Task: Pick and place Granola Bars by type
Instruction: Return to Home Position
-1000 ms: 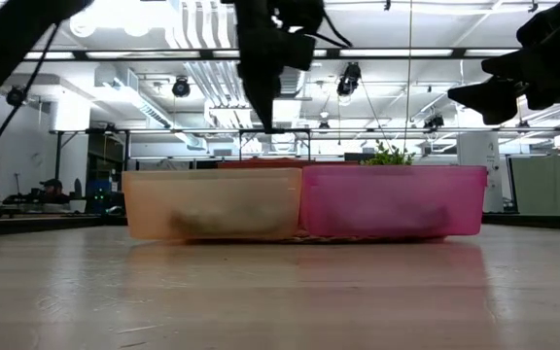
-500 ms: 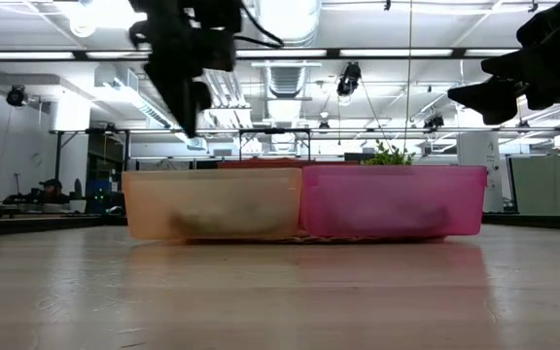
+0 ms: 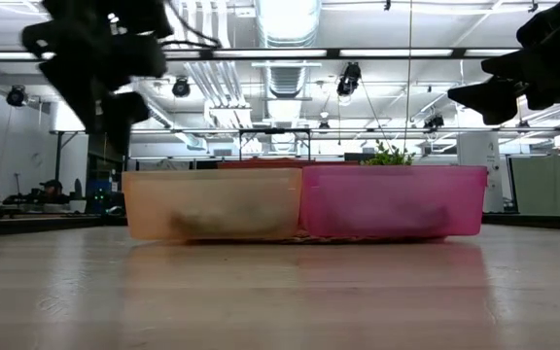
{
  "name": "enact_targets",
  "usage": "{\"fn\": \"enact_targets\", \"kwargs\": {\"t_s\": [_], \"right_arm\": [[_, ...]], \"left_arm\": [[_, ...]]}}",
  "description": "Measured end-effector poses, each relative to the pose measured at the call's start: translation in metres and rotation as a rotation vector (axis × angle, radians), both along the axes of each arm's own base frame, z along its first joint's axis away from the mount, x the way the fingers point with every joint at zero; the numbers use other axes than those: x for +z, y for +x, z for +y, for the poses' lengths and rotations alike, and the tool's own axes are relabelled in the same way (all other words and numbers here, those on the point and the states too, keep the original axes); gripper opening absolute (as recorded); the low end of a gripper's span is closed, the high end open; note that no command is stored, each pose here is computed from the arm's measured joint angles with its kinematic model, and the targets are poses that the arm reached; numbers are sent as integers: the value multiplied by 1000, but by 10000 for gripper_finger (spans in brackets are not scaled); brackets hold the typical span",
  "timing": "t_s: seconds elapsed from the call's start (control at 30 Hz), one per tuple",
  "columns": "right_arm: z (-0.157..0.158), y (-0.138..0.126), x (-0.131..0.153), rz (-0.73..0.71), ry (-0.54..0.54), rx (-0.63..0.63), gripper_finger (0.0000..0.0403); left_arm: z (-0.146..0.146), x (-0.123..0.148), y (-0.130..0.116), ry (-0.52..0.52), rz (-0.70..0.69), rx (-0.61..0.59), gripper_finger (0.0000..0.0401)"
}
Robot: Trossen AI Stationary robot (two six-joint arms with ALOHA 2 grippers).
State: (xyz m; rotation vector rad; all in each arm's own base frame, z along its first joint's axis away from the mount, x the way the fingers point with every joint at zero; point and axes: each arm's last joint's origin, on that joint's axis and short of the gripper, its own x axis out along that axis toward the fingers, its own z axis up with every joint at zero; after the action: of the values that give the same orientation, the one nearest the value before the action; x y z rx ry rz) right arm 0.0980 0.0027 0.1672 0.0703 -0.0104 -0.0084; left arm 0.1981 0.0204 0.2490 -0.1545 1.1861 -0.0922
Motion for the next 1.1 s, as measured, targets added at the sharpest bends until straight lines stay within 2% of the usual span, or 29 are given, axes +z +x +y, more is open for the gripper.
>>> {"fn": "enact_targets", "kwargs": {"t_s": [0.2, 0.37, 0.53, 0.83, 1.0, 1.1], "right_arm": [[0, 0, 0, 0, -2, 0, 359], [0, 0, 0, -1, -1, 0, 359], [0, 1, -1, 11, -1, 0, 359], [0, 1, -1, 15, 0, 0, 359], [0, 1, -1, 14, 0, 0, 359], [0, 1, -1, 14, -2, 0, 359]], "left_arm": [[-4, -24, -33, -32, -51, 94, 316], [-4, -10, -35, -61, -274, 186, 316], [-4, -15, -35, -122, -443, 270, 316], [-5, -26, -40, -149, -728, 257, 317], [-5, -39, -49, -138, -843, 279, 317], [-5, -48, -55, -120, -857, 303, 317]]}}
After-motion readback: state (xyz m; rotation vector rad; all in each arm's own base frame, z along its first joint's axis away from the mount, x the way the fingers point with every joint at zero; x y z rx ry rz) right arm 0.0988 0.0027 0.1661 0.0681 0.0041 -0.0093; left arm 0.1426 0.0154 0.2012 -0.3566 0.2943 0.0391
